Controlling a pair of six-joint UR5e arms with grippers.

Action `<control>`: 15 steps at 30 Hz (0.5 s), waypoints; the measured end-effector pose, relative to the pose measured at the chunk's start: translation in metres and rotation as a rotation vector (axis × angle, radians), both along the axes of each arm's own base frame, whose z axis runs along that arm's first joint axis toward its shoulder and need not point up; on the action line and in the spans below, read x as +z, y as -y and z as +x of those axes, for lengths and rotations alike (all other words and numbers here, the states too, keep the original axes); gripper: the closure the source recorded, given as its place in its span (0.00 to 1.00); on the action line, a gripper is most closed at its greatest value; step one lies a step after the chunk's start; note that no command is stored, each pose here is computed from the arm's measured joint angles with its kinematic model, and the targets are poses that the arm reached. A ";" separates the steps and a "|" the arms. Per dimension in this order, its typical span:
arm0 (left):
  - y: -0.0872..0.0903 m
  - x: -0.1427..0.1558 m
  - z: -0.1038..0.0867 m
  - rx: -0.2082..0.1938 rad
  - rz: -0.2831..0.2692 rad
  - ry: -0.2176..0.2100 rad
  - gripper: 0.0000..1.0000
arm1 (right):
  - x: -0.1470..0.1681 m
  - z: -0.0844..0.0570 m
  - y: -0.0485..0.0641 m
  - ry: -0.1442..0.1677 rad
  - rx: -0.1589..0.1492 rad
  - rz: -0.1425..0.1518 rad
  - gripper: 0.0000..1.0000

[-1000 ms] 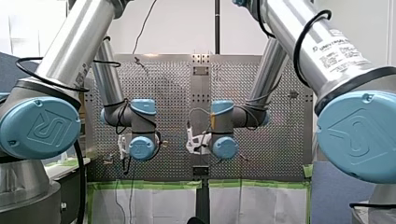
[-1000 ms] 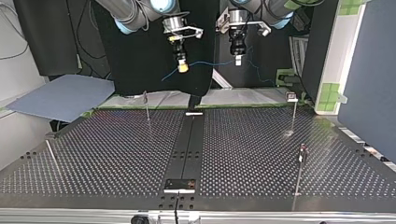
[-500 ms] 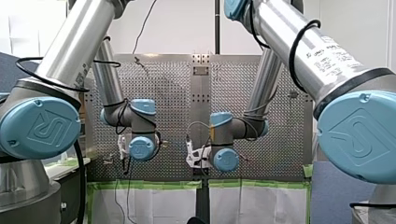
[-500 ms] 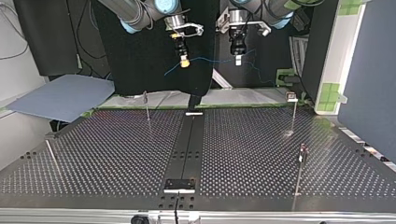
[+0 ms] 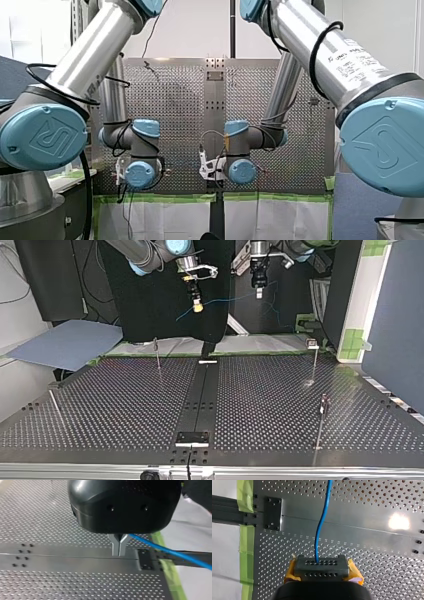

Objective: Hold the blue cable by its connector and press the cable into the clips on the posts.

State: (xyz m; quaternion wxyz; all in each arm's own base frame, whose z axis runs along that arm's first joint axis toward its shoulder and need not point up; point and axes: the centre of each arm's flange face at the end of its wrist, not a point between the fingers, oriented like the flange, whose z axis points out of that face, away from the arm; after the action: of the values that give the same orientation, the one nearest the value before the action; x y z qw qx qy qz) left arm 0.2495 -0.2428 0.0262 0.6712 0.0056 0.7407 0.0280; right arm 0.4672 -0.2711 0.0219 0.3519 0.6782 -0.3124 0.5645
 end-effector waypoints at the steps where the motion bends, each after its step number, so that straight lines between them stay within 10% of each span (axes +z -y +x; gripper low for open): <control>1: -0.001 -0.003 -0.001 0.000 0.004 -0.006 1.00 | 0.000 0.000 0.000 0.000 0.000 0.000 1.00; 15: -0.005 -0.011 -0.007 -0.003 0.000 -0.026 1.00 | 0.000 0.003 0.005 0.009 -0.009 0.013 1.00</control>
State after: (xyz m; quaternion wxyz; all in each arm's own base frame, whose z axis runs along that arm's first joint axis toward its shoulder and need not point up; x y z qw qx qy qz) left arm 0.2429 -0.2379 0.0147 0.6617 0.0069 0.7492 0.0270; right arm 0.4697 -0.2764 0.0215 0.3487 0.6764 -0.3208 0.5639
